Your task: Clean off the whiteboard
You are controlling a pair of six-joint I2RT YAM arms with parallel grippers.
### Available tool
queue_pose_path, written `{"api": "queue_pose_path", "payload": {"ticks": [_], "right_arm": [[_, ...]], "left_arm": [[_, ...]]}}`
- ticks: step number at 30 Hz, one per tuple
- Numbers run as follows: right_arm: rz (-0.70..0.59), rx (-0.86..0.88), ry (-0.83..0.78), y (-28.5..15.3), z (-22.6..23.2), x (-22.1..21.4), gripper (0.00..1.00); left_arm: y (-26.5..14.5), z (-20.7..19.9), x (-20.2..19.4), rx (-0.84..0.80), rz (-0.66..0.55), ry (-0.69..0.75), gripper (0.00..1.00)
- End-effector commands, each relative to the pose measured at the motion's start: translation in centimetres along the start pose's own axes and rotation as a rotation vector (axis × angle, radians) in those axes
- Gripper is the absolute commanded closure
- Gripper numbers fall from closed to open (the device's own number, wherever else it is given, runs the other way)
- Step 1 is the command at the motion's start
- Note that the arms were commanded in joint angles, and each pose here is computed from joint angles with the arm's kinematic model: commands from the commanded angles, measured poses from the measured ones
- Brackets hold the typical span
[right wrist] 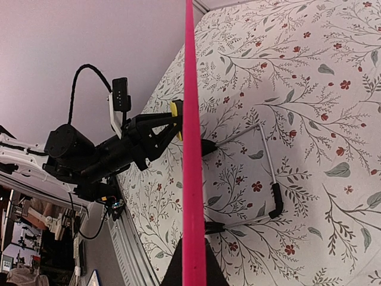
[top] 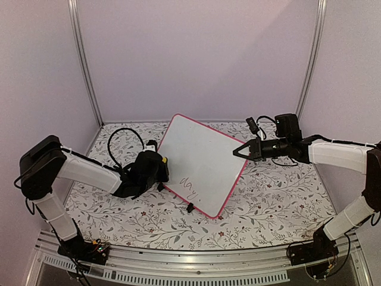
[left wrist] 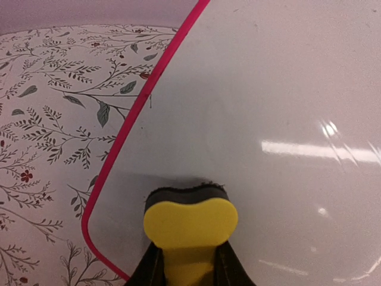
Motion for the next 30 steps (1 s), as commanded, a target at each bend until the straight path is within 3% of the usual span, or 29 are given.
{"api": "queue_pose_path", "payload": {"ticks": [1,17,30], "right_arm": [[0.121,-0.075,0.077,1.4,-2.2,-3.2,1.00],[0.123,-0.079,0.083,1.6,-2.4,-3.2,1.00],[0.126,-0.078,0.081,1.6,-2.3,-3.3,1.00]], "left_arm": [[0.2,-0.6,-0.6,0.010,-0.025,0.012,1.00],[-1.3,-2.2,-2.6,-0.037,0.011,0.034,1.00],[-0.3,-0.8,-5.3,0.186,0.139,0.076,1.00]]}}
Point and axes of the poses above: each gripper's point midway between its finger pads, its own y axis out along the fingers, its own z axis along the line the jaws close on, x = y × z, the point moved 6 cm from there along -y, back along the fingers, and after that the axes turned 10 degrees about y, right-handed, at the moved point
